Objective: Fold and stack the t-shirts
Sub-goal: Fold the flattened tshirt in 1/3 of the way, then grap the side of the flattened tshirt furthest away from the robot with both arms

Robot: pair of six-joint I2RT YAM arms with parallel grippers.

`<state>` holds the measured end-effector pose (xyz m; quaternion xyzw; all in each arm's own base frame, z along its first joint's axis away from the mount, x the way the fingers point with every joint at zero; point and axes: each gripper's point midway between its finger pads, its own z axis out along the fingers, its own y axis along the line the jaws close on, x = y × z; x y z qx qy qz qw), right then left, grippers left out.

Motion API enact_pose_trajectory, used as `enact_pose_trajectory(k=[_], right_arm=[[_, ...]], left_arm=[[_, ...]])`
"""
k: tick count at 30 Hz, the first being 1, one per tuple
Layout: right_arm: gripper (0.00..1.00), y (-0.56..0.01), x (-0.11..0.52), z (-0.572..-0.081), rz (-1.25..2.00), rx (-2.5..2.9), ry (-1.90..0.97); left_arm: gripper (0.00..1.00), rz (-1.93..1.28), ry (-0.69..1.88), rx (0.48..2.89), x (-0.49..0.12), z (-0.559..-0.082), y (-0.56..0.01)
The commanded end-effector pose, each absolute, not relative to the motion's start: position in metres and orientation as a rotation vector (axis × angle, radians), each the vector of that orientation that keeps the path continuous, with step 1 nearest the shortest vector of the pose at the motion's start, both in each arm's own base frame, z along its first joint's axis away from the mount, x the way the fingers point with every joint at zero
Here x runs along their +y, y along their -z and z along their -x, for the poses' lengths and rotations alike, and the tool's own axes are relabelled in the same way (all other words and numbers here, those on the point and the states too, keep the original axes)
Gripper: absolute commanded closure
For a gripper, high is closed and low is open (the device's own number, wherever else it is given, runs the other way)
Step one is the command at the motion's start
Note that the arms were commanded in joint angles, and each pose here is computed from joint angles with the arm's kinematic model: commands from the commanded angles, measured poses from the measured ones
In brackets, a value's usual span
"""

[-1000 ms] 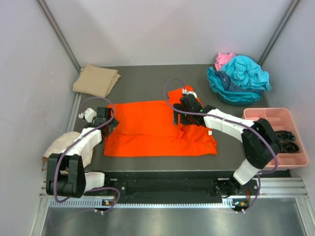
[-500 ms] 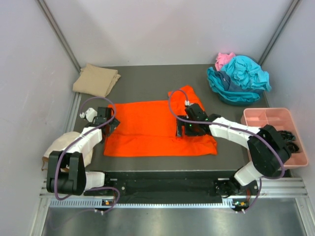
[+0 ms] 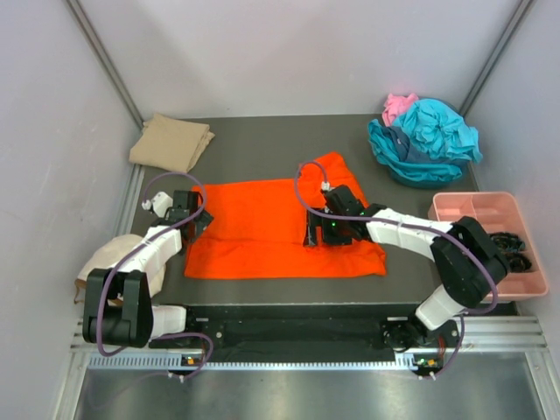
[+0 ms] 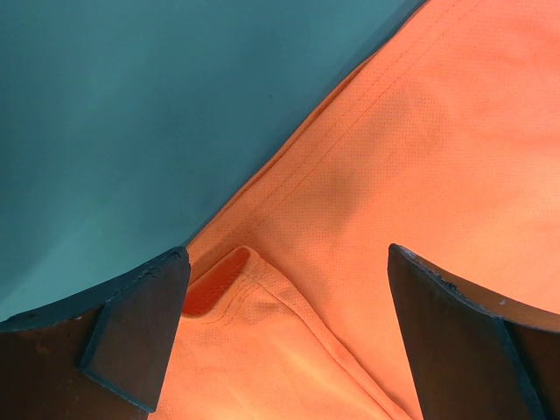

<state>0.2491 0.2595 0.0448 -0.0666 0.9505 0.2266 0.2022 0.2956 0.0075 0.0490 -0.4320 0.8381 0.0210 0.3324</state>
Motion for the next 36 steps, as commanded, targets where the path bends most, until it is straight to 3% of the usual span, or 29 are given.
enact_pose_trajectory(k=[1,18,24,31,36], right_arm=[[0.16,-0.068,0.292,-0.264,0.217,2.570,-0.767],[0.16,-0.087,0.318,-0.283,0.241,2.521,-0.851],[0.17,-0.090,0.292,-0.292,0.220,2.503,-0.660],[0.12,-0.118,0.240,-0.333,0.125,2.355,-0.293],[0.09,-0.147,0.220,-0.392,0.020,2.274,-0.308]], left_arm=[[0.01,1.111,-0.039,2.157,0.008,-0.306,-0.057],[0.01,1.116,-0.049,2.165,0.008,-0.306,-0.053],[0.01,1.117,-0.039,2.161,0.007,-0.309,-0.052],[0.01,1.090,-0.046,2.139,0.008,-0.331,-0.061],[0.01,1.039,-0.078,2.078,0.016,-0.369,-0.088]])
